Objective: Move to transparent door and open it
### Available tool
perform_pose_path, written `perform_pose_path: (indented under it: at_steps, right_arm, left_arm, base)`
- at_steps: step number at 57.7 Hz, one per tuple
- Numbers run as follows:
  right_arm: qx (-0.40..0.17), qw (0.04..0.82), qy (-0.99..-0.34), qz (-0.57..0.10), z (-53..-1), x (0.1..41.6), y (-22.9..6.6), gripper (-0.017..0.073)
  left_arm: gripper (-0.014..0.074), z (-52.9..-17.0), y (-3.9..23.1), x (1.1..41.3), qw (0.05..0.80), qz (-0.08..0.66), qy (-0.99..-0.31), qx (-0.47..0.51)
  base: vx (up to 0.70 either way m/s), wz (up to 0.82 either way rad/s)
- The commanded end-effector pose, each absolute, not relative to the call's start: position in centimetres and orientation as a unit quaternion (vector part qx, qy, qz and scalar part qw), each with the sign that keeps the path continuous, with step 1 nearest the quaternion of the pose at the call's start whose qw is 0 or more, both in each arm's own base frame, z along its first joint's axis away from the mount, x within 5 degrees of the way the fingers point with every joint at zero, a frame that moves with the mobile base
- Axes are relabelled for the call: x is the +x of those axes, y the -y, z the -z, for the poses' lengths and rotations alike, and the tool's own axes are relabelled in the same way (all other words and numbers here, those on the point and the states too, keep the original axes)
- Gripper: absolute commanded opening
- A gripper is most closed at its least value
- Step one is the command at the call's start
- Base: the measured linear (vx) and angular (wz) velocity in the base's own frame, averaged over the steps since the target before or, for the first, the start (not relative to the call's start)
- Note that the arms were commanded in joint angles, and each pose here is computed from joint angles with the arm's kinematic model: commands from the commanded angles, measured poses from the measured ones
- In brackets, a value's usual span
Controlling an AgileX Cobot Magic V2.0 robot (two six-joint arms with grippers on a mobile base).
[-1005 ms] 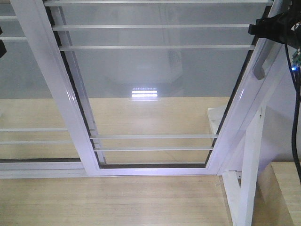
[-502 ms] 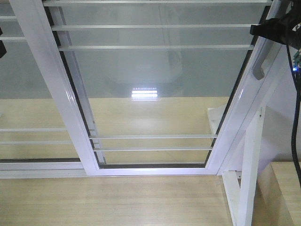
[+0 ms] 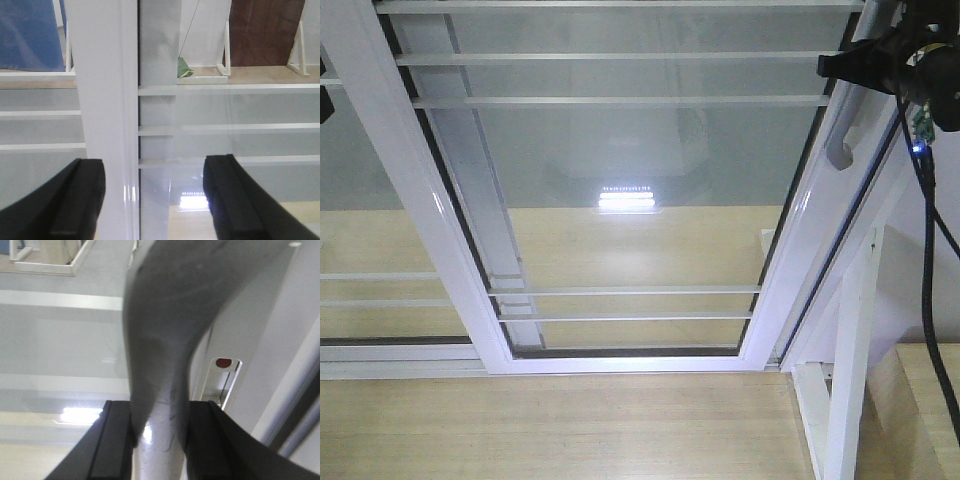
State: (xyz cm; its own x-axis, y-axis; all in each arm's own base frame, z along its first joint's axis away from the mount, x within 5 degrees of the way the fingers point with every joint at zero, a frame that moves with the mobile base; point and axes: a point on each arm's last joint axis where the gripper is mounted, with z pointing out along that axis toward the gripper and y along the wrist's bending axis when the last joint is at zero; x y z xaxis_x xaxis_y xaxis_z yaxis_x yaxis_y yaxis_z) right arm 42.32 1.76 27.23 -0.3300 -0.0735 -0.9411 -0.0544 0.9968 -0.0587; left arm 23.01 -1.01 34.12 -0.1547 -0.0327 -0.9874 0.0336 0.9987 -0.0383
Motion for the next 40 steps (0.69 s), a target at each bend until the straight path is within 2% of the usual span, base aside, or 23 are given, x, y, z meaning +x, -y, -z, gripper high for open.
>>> perform_pose_path:
  at_steps: [1,24,40]
  right_arm:
    - [-0.081,0.665,-0.743,0.001,-32.7,41.3,-4.9,0.0012]
    - [-0.139,0.667,-0.731,-0.028,-32.8,40.4,-9.9,0.0013]
    - [-0.151,0.644,-0.749,-0.035,-33.0,39.6,-10.5,0.0013]
  left_arm:
    - [0.0542,-36.4,0.9,22.8,0.697,0.029,-0.716,-0.008]
    - [0.0542,-36.3,0.9,22.8,0.691,0.030,-0.722,-0.008]
    - [0.0542,-36.3,0.9,22.8,0.692,0.030,-0.722,-0.008]
  base:
    - [0.00,0.00]
    - [0.00,0.00]
    - [0.00,0.00]
